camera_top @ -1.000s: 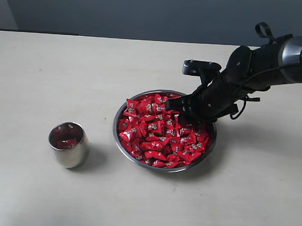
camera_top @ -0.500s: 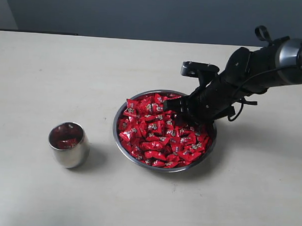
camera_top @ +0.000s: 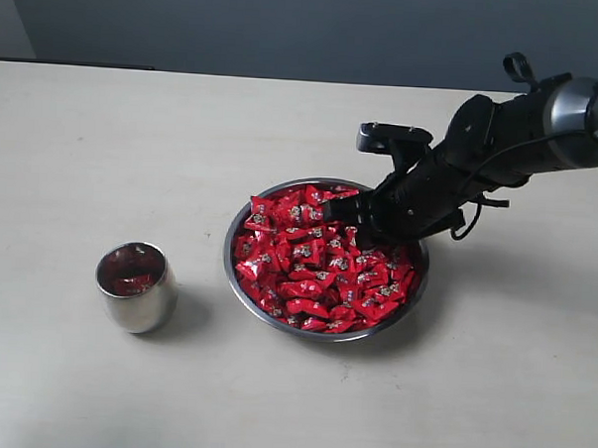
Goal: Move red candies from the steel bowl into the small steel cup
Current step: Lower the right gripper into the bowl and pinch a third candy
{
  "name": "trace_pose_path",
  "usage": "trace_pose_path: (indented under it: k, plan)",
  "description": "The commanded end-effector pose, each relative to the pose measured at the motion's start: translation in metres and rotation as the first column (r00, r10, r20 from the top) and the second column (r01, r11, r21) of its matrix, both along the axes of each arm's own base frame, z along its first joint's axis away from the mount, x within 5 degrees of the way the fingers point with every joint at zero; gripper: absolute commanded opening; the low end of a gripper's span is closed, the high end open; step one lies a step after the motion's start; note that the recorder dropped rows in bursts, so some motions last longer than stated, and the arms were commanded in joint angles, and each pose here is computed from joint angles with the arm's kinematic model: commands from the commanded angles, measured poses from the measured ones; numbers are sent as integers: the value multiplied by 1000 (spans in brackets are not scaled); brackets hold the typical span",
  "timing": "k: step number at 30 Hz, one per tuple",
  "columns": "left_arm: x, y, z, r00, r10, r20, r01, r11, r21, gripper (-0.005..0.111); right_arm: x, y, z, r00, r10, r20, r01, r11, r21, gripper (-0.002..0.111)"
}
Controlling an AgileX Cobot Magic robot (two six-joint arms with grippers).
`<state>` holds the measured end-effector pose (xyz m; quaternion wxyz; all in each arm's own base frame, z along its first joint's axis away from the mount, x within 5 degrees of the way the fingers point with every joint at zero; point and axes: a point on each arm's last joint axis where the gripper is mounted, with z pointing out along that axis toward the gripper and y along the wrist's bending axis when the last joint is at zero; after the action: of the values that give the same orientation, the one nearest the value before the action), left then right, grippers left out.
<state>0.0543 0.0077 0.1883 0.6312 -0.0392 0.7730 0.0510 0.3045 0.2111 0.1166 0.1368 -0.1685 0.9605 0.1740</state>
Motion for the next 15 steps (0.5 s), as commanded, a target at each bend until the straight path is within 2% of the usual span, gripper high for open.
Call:
trace_pose_path:
  k: [1,15]
  plan:
    - [0,0,-1,1000,1,3,-1,1000,-3,0,3,-2,11,999,22,48,-22,1000,-3,-1]
    - [0,0,-1,1000,1,3,-1,1000,-3,0,0,-7,54,982,66,174,-66,998,-4,-1]
